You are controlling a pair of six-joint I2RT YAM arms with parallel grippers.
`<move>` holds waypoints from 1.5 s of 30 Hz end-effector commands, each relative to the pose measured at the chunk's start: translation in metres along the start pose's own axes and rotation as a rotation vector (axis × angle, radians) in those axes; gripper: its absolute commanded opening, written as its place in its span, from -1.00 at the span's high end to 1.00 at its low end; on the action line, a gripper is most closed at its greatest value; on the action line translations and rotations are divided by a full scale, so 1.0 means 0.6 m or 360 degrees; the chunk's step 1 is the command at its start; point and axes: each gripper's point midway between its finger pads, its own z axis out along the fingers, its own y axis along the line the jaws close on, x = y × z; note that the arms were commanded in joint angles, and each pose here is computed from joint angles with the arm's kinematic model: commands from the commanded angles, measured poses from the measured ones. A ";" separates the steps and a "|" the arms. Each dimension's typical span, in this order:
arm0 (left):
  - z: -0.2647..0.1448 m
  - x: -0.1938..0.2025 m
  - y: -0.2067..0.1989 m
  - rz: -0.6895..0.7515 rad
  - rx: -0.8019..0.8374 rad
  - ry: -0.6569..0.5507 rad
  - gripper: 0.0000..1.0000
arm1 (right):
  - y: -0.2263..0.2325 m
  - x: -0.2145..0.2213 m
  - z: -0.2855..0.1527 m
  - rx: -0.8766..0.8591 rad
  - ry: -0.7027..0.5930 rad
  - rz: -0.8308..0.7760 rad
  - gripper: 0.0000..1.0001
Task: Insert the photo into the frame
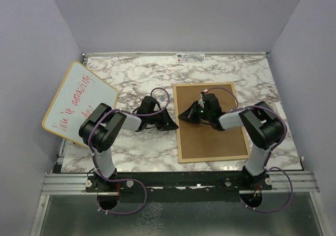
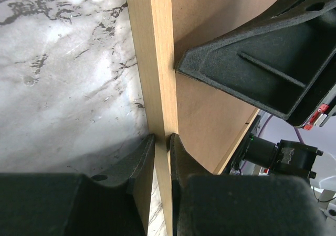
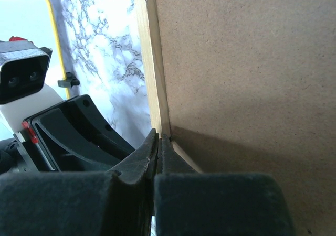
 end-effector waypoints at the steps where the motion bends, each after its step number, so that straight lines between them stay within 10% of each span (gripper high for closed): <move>1: -0.039 0.143 0.246 -0.0188 -0.0887 0.0273 0.70 | -0.096 0.045 0.001 0.0228 0.0087 0.0016 0.99; 23: -0.036 0.130 0.234 -0.0175 -0.0877 0.0261 0.70 | -0.100 0.010 -0.026 0.0420 -0.0015 -0.0150 0.99; 36: -0.025 -0.053 0.074 0.0141 -0.0534 -0.0011 0.04 | 0.078 -0.136 -0.013 0.0197 -0.0157 -0.0165 0.74; 45: 0.002 -0.116 0.098 0.0080 -0.0519 -0.0015 0.07 | 0.096 -0.138 0.047 -0.0005 0.0043 -0.0163 0.77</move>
